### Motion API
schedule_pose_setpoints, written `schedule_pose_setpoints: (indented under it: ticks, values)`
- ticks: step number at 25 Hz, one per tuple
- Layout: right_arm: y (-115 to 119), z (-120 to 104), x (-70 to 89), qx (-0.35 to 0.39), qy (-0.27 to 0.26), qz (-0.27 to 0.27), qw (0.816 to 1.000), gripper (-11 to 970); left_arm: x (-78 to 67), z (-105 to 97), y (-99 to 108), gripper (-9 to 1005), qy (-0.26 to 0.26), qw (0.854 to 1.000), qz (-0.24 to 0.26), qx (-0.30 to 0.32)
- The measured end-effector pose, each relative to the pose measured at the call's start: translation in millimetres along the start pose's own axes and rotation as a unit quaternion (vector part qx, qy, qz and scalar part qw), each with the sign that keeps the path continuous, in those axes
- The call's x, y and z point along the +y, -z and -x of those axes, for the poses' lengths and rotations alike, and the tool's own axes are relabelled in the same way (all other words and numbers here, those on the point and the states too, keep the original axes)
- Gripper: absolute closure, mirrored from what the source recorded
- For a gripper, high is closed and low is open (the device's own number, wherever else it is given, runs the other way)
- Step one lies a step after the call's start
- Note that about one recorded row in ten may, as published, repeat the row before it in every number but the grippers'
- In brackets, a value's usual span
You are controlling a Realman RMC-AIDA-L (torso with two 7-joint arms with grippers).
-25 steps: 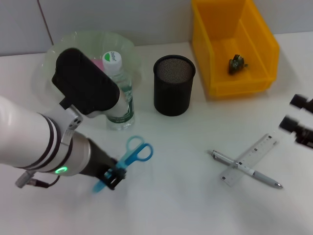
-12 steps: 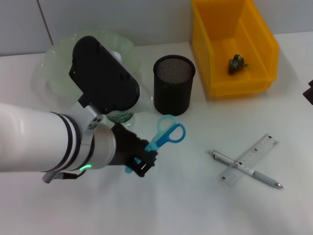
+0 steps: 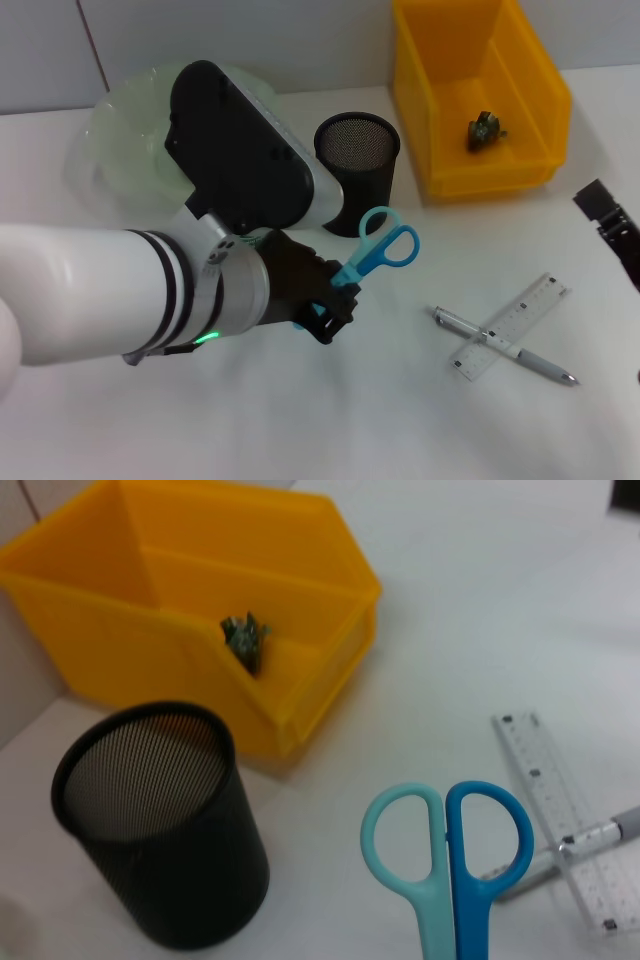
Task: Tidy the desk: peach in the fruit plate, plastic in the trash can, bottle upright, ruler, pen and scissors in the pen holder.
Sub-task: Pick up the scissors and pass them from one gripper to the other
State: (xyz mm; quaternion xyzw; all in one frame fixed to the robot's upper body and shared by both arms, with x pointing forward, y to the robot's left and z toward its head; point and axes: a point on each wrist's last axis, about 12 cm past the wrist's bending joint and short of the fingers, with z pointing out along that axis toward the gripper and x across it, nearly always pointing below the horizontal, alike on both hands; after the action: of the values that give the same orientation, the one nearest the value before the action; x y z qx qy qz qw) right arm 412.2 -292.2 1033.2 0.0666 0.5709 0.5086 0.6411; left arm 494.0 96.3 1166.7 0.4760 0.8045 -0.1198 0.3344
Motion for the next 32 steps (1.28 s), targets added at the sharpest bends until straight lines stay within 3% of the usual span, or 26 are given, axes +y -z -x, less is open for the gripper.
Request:
schedule_pose_setpoints:
  ticks: [15,32]
  values:
    - [-29,-30,-0.5,0.065,-0.035,0.001,0.997,111,-5.3,10,-10,769,-0.016,0.999,0.006,-0.044]
    - [-50,-42,-3.7,0.089,-0.051,-0.013,0.995,111,-10.7,12,-13,764,-0.024,0.998,0.002,-0.055]
